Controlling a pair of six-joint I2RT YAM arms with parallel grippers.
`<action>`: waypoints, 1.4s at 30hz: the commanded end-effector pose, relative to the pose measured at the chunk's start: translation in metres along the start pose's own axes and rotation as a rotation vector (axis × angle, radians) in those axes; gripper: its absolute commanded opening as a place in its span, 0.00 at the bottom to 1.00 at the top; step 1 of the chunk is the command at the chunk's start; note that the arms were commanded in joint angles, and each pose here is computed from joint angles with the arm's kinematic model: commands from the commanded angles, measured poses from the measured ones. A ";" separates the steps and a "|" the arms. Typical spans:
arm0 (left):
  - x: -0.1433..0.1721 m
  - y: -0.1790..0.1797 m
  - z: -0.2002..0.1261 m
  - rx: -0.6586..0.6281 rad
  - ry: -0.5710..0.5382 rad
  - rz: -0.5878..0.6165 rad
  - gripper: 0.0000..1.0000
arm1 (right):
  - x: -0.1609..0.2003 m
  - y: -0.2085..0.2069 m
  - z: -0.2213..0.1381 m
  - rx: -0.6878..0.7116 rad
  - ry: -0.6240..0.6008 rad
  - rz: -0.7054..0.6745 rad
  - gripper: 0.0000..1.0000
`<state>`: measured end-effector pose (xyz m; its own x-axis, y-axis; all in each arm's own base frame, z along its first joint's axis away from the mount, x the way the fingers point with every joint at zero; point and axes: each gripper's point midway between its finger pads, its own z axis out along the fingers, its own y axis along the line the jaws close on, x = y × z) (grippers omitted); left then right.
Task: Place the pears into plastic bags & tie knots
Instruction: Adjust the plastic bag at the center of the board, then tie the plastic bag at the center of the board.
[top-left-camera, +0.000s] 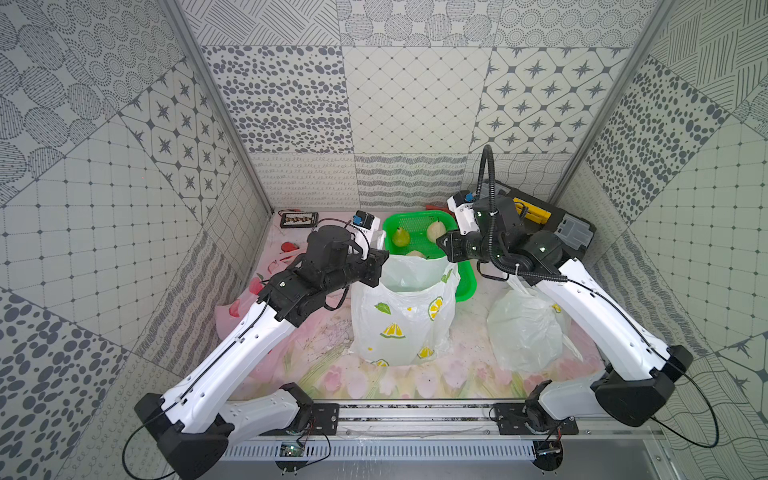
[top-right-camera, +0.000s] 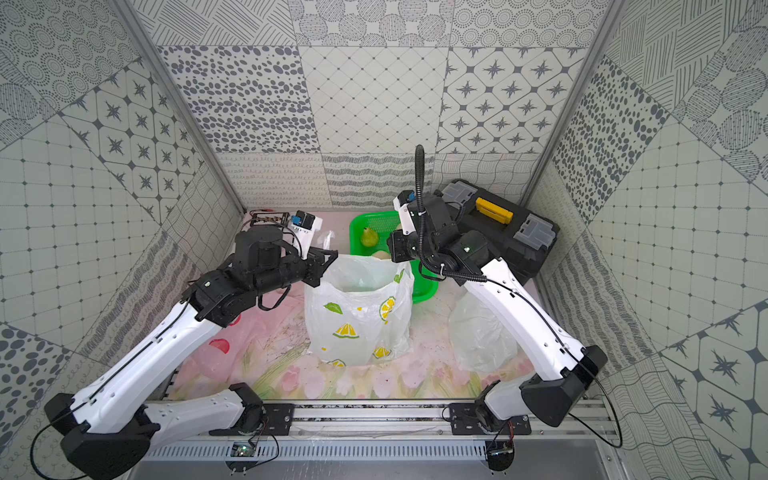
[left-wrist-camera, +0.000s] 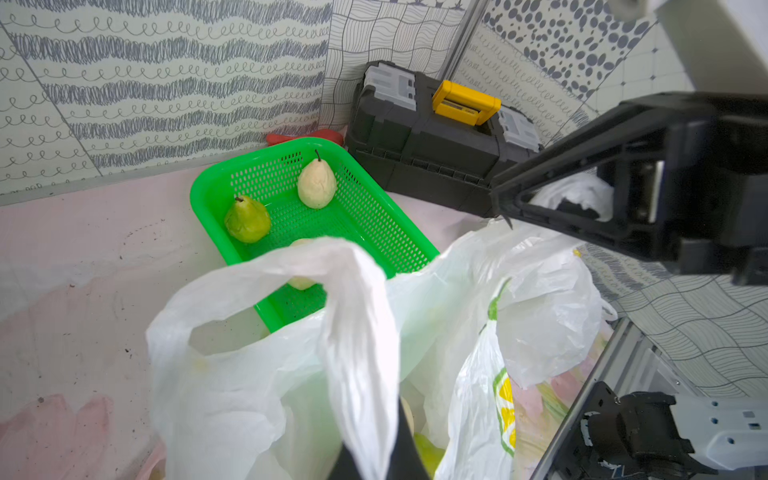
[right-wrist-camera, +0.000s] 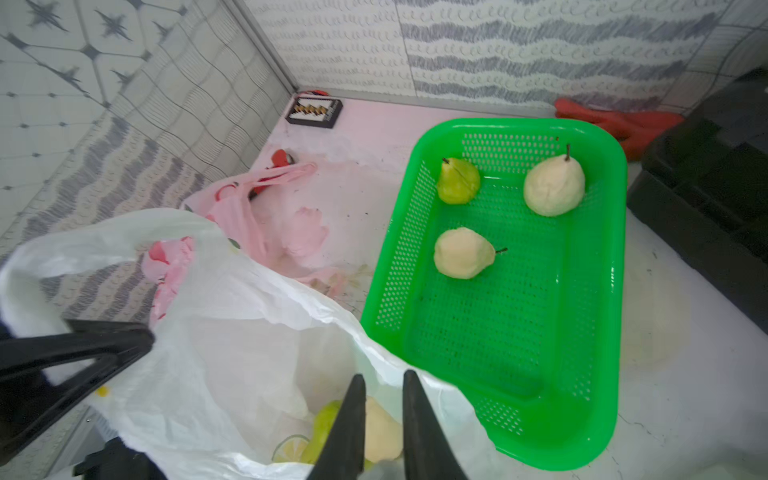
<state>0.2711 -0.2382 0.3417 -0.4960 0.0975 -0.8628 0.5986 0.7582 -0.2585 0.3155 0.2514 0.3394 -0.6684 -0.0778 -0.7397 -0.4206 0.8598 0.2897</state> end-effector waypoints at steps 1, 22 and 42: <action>-0.017 -0.005 0.012 0.021 -0.055 0.100 0.00 | -0.020 -0.008 -0.023 0.068 -0.085 -0.040 0.38; 0.000 -0.031 0.025 0.220 -0.062 0.185 0.00 | -0.037 0.115 -0.016 -0.370 -0.042 -0.003 0.65; 0.005 -0.026 0.019 0.193 -0.067 0.227 0.00 | -0.037 0.118 0.029 -0.419 -0.002 0.137 0.17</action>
<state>0.2649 -0.2710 0.3258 -0.3617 0.2016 -0.9102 0.7844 0.5935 -0.1802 0.3030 0.3647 0.3717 -0.7530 -0.0132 -0.6579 -0.5233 0.6181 0.5866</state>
